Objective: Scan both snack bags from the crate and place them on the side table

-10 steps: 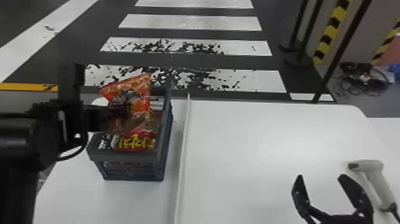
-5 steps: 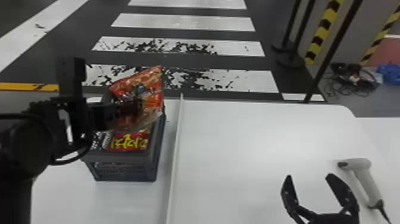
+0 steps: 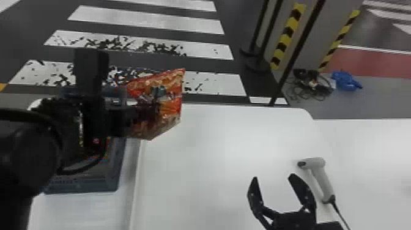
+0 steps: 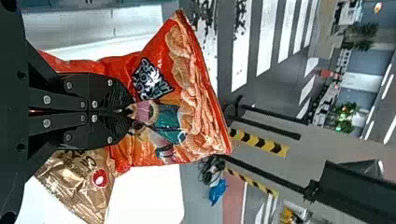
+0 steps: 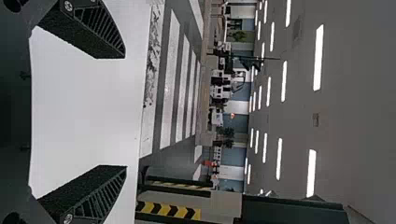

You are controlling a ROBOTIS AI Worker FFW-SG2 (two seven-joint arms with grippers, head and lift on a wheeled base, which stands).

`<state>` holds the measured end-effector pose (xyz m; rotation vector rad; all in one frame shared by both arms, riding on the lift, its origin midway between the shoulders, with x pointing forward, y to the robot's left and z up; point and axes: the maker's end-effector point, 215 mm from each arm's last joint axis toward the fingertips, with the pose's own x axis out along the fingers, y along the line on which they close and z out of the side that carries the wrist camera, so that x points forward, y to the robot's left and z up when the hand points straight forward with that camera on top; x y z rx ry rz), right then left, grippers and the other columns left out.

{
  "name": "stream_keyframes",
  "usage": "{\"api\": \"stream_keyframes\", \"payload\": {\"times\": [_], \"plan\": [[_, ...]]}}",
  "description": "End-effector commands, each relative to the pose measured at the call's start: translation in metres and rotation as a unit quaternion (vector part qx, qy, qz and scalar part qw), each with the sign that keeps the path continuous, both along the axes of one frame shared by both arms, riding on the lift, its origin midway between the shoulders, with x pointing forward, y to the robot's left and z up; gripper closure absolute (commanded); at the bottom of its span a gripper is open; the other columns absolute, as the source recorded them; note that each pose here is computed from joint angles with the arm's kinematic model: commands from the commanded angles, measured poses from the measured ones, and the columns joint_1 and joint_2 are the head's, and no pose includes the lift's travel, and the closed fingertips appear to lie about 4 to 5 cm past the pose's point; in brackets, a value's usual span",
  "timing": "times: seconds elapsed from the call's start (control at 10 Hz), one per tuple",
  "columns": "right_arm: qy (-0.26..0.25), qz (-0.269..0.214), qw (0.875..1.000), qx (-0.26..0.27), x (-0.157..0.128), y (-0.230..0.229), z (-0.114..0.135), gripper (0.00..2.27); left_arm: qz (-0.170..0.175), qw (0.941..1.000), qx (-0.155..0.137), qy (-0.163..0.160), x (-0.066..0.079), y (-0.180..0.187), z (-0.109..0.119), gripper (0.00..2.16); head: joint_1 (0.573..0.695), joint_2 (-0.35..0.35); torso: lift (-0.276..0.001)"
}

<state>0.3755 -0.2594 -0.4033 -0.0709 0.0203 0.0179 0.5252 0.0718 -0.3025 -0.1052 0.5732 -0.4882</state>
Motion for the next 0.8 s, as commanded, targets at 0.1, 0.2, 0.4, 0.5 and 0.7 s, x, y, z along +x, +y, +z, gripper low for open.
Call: {"api": "stream_keyframes", "payload": {"times": [0.1,0.2,0.4,0.5,0.7], "plan": [[-0.005,-0.002,1.000,0.007,0.004,0.001,0.003,0.08,-0.043,0.9982,0.038,0.018,-0.017,-0.053,-0.037,2.14,0.695,-0.244,-0.098],[-0.009,-0.003,1.000,0.011,0.008,0.001,0.005,0.08,-0.055,0.9972,0.044,0.026,-0.023,-0.069,-0.057,2.14,0.695,-0.272,-0.098],[-0.009,-0.006,1.000,0.011,0.008,-0.001,0.005,0.08,-0.085,0.9958,0.032,0.010,-0.030,-0.113,-0.086,2.14,0.695,-0.324,-0.098],[-0.010,-0.007,1.000,0.011,0.008,-0.002,0.006,0.08,-0.092,0.9952,0.029,0.016,-0.038,-0.128,-0.105,2.14,0.695,-0.341,-0.098],[-0.010,-0.009,1.000,0.010,0.009,-0.004,0.007,0.08,-0.110,0.9931,0.025,0.035,-0.058,-0.148,-0.137,2.14,0.695,-0.350,-0.098]]}}
